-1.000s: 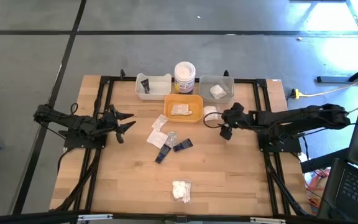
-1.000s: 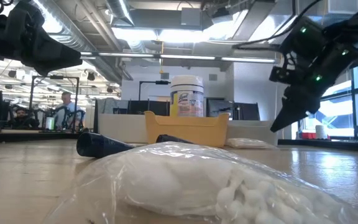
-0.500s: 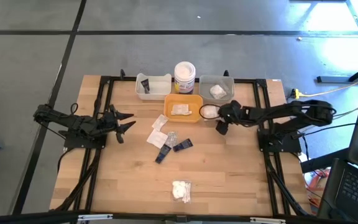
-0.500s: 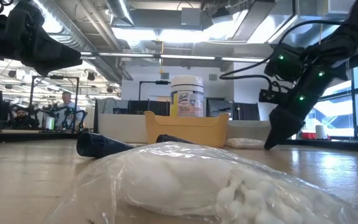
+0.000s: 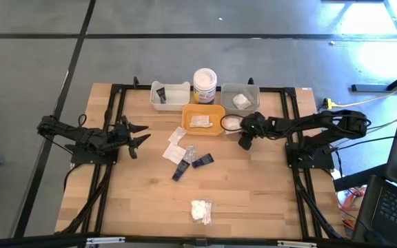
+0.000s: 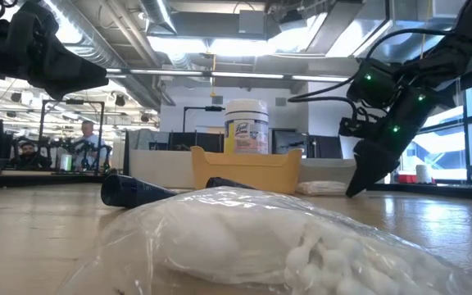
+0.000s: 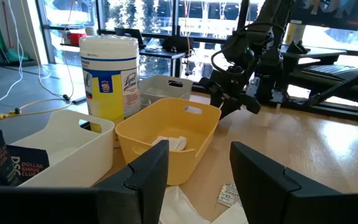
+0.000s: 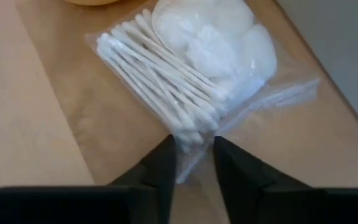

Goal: Pick & Place Travel size toiletries
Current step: Put the white cotton pack into the gray bin

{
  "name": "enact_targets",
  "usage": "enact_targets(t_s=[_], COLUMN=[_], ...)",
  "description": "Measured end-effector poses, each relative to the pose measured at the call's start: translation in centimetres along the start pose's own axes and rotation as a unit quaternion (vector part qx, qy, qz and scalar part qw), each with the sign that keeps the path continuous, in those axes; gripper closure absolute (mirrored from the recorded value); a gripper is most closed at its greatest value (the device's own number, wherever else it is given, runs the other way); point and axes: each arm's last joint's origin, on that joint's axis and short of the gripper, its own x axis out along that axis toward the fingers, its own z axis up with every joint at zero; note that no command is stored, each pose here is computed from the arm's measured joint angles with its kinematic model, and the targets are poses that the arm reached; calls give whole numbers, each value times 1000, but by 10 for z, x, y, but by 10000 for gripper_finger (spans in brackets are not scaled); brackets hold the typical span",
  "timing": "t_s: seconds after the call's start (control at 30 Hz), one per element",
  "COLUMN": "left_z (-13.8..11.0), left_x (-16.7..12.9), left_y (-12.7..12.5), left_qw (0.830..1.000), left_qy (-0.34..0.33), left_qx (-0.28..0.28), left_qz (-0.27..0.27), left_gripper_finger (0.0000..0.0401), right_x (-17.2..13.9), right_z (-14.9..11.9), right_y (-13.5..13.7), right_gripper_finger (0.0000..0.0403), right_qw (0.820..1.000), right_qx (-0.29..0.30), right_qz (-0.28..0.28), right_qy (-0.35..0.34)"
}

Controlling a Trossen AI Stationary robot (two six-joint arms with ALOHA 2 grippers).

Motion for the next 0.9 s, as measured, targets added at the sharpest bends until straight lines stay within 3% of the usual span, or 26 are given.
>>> enact_targets(t_s=[0.23, 0.7, 0.9], left_z=[0, 0, 0], left_x=[0, 0, 0], left_y=[0, 0, 0], left_qw=[1000, 1000, 1000], left_qy=[0, 0, -1], left_qx=[0, 0, 0], left_qz=[0, 0, 0], left_gripper_finger=[232, 232, 232], right_x=[0, -1, -15], right_z=[0, 0, -3], right_y=[1, 2, 2], right_gripper_finger=[391, 399, 401], right_qw=[1000, 1000, 998], right_qx=[-2, -2, 3], right_qz=[17, 28, 68], right_qy=[2, 2, 9])
